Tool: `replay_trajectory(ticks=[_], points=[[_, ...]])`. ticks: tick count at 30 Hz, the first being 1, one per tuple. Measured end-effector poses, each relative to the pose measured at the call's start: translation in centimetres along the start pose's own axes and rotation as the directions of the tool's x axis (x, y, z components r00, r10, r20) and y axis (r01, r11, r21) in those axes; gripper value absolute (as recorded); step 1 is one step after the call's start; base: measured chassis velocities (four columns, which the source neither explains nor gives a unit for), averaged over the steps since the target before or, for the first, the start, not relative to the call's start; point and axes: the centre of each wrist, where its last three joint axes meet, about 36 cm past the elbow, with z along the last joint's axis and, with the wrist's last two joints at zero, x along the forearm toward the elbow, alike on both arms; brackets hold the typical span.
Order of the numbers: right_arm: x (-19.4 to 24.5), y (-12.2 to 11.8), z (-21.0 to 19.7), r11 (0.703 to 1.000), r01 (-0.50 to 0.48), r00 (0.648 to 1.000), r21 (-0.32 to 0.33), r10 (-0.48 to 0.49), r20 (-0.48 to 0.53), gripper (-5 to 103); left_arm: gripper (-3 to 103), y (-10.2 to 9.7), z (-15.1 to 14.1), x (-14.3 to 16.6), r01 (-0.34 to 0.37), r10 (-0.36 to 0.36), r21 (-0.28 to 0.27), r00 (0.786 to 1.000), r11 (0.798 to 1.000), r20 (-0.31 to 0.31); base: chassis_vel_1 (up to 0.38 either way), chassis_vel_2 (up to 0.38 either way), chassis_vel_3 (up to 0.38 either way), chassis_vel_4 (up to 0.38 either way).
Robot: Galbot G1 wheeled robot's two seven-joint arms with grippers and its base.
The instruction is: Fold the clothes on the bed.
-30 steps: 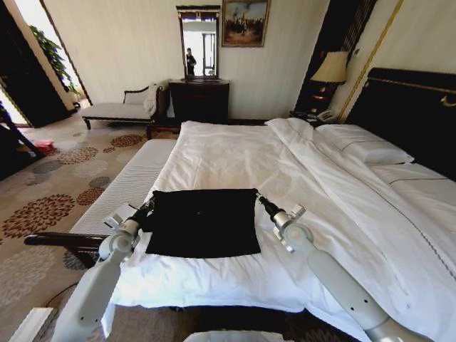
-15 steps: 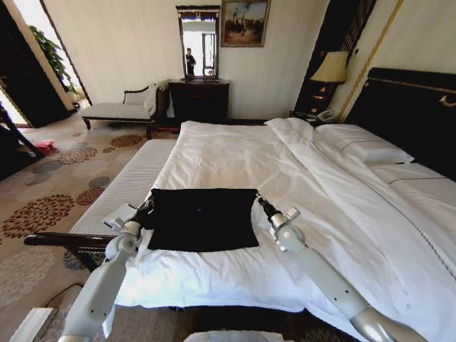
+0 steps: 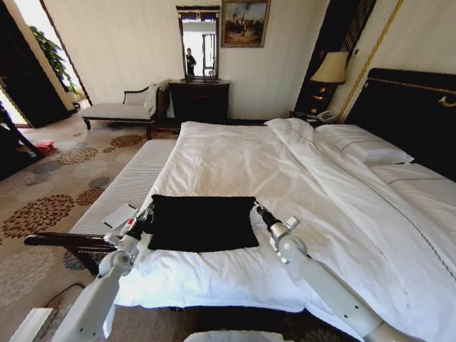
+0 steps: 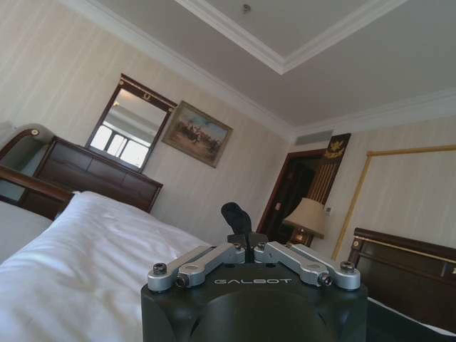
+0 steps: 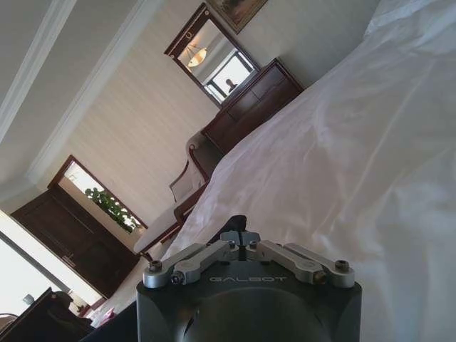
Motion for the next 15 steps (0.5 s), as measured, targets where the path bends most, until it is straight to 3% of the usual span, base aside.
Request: replay_trajectory(ticks=[6,15], points=[[3.9,1.1,1.0,1.000,0.000,0.999,0.010,0.000,-0.039,0,0,0.4,0.2,1.5,-0.065,0.065,0.010,0.998,0.998,-0.006,0.000,0.000,0.000,0.000],[6.6,0.5,3.9,0.999,-0.043,0.994,0.031,0.046,-0.099,0,0,0.6,1.8,2.9,-0.106,0.107,0.041,0.994,0.994,-0.031,0.000,0.000,0.000,0.000]])
